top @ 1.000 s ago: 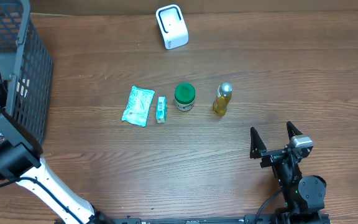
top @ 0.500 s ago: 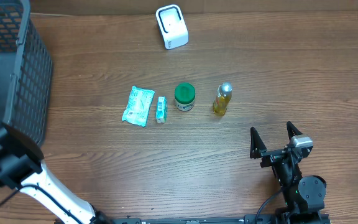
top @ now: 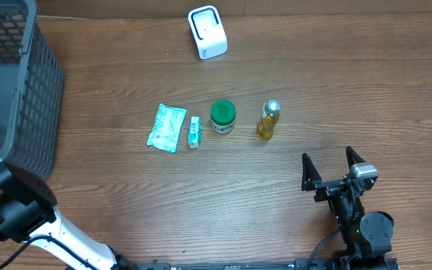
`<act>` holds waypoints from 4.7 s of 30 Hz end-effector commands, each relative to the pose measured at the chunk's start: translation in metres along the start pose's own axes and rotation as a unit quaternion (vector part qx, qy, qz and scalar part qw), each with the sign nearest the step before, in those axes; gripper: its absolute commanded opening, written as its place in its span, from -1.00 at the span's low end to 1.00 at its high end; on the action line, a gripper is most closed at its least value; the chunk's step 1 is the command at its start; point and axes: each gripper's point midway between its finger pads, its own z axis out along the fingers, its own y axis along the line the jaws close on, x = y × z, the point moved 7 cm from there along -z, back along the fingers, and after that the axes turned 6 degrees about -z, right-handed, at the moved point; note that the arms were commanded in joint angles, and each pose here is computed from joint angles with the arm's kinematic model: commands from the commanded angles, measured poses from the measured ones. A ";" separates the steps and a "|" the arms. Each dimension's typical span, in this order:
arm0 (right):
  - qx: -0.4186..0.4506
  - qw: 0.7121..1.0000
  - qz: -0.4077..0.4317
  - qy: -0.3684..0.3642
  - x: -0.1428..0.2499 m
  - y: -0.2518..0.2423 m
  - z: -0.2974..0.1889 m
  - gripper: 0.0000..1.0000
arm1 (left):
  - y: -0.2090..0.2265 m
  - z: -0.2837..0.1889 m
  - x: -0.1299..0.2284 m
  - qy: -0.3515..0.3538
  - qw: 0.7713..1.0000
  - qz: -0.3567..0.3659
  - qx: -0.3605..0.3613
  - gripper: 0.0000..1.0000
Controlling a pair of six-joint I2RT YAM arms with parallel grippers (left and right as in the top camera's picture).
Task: Scan the item barcode
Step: 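Reach the left gripper into the basket and grasp the PanTree snack bag, then carry the PanTree bag beside the wipes pack and release it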
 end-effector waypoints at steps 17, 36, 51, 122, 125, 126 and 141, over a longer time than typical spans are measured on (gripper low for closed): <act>0.004 1.000 -0.002 0.001 0.003 -0.001 0.000 1.00 | -0.027 0.113 0.066 0.049 0.999 0.003 0.001 0.49; 0.004 1.000 -0.002 0.000 0.003 -0.001 0.000 1.00 | -0.025 0.137 0.091 0.062 0.986 0.155 -0.022 0.99; 0.004 1.000 -0.002 0.000 0.003 -0.001 0.000 1.00 | -0.018 0.158 0.109 0.066 0.984 0.148 -0.070 -0.17; 0.004 1.000 -0.002 0.001 0.003 -0.001 0.000 1.00 | -0.270 -0.033 0.254 0.023 0.965 0.243 0.100 -0.92; 0.004 1.000 -0.002 0.000 0.003 -0.001 0.000 1.00 | -0.282 -0.035 0.270 0.066 0.941 0.281 0.176 -0.91; 0.004 1.000 -0.002 0.000 0.003 -0.001 0.000 1.00 | -0.288 -0.039 0.277 0.090 0.923 0.302 0.221 -0.91; 0.004 1.000 -0.002 0.000 0.003 -0.001 0.000 1.00 | -0.283 -0.049 0.263 0.080 0.948 0.232 0.200 -0.92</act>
